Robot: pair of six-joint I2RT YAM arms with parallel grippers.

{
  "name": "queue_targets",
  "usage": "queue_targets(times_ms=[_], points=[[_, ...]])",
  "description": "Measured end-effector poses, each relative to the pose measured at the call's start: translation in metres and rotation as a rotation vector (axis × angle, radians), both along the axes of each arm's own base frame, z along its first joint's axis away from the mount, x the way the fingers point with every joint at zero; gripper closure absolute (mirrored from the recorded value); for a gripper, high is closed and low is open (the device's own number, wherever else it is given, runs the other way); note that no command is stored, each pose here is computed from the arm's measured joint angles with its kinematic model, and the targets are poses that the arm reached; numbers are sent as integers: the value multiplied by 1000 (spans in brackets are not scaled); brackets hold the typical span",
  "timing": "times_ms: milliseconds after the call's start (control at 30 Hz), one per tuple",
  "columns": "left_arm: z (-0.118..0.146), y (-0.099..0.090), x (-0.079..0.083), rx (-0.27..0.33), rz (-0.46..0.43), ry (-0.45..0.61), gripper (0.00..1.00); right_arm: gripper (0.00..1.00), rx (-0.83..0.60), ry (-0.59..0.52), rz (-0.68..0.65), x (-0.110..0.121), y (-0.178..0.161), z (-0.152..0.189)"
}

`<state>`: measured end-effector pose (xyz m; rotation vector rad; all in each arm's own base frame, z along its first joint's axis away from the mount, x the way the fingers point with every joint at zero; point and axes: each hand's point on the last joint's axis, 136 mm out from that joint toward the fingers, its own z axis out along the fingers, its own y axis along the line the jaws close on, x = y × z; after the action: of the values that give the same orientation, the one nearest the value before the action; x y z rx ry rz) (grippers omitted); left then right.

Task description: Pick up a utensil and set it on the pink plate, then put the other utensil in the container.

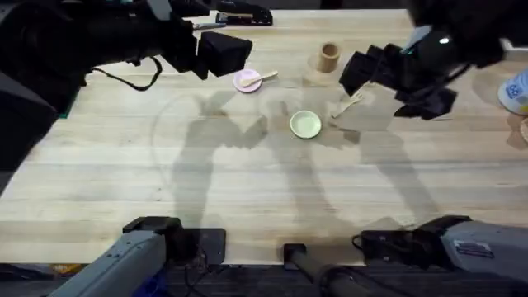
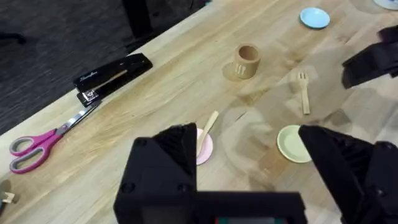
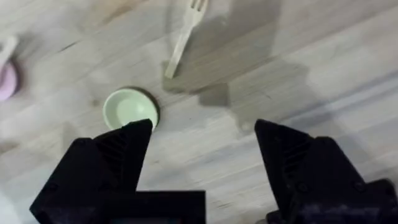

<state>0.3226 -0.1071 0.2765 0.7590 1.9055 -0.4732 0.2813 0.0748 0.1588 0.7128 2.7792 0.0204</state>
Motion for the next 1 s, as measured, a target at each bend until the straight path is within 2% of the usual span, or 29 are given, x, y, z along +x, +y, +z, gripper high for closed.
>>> queue_targets(times_ms=[167, 433, 800, 1000], points=[[0, 0, 0, 0, 0, 0, 7, 3, -7, 67, -79, 8, 3, -26], [0, 0, 0, 0, 0, 1, 7, 3, 27, 34, -170, 38, 15, -51], [0, 0, 0, 0, 0, 3, 8, 4, 39, 23, -258, 56, 20, -72], [-4, 0, -3, 0, 0, 25, 7, 3, 55, 31, -399, 59, 16, -84]])
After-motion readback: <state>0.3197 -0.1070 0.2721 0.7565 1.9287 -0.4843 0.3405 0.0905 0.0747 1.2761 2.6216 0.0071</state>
